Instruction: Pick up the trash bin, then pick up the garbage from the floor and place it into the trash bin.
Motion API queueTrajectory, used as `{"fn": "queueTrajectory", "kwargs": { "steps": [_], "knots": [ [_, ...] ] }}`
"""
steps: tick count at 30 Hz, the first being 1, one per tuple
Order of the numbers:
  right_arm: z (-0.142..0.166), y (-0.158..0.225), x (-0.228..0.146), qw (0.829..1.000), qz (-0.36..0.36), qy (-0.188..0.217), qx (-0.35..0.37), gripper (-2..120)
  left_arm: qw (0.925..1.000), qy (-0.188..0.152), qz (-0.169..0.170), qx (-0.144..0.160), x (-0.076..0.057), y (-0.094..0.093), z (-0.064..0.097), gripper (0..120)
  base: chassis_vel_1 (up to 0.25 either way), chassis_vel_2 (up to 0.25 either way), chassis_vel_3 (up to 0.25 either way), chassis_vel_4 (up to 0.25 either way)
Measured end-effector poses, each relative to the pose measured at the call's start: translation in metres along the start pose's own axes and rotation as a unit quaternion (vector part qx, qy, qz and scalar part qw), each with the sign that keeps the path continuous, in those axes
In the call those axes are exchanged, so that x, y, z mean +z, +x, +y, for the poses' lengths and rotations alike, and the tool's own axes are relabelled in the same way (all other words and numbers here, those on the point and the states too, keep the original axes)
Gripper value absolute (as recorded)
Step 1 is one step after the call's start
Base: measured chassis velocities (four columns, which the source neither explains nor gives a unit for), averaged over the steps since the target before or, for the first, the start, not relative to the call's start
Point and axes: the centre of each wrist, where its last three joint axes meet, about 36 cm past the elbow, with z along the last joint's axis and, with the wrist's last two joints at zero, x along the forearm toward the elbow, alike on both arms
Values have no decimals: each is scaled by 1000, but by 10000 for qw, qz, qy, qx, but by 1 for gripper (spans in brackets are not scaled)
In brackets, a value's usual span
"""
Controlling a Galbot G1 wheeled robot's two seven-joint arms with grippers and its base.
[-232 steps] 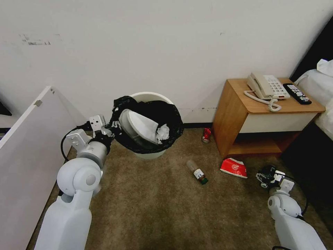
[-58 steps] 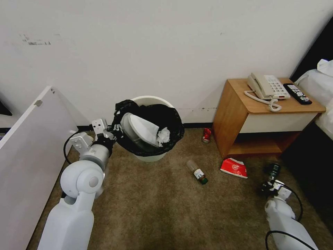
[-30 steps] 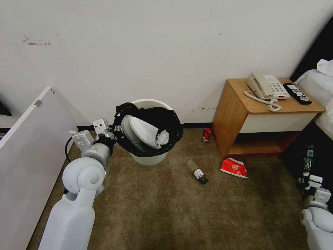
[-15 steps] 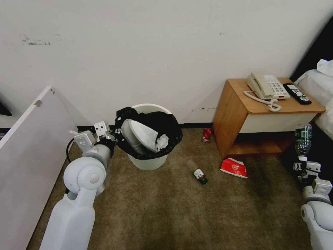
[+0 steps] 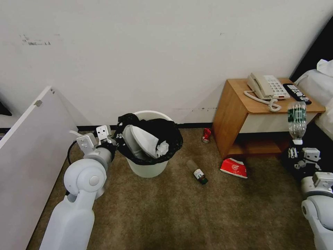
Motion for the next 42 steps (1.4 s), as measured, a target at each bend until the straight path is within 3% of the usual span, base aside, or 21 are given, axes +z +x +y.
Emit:
{"fn": "queueTrajectory", "kwargs": {
  "steps": [14,23,35,42],
  "knots": [
    [41,13,-87,9843,-1080,168,-1383,27,9988,33,319,380,8,-3,-6,4,0,0,0,0],
    [53,3,-97,9670,-1340,33,-2168,27,9978,18,392,533,11,-8,-6,4,0,0,0,0],
    [75,-22,-108,9200,-1633,-85,-3562,27,9962,-53,474,722,17,-17,-10,4,0,0,0,0],
    [77,-23,-103,9044,-1579,-7,-3963,27,9955,-84,504,795,20,-22,-11,4,0,0,0,0]
  ]
}}
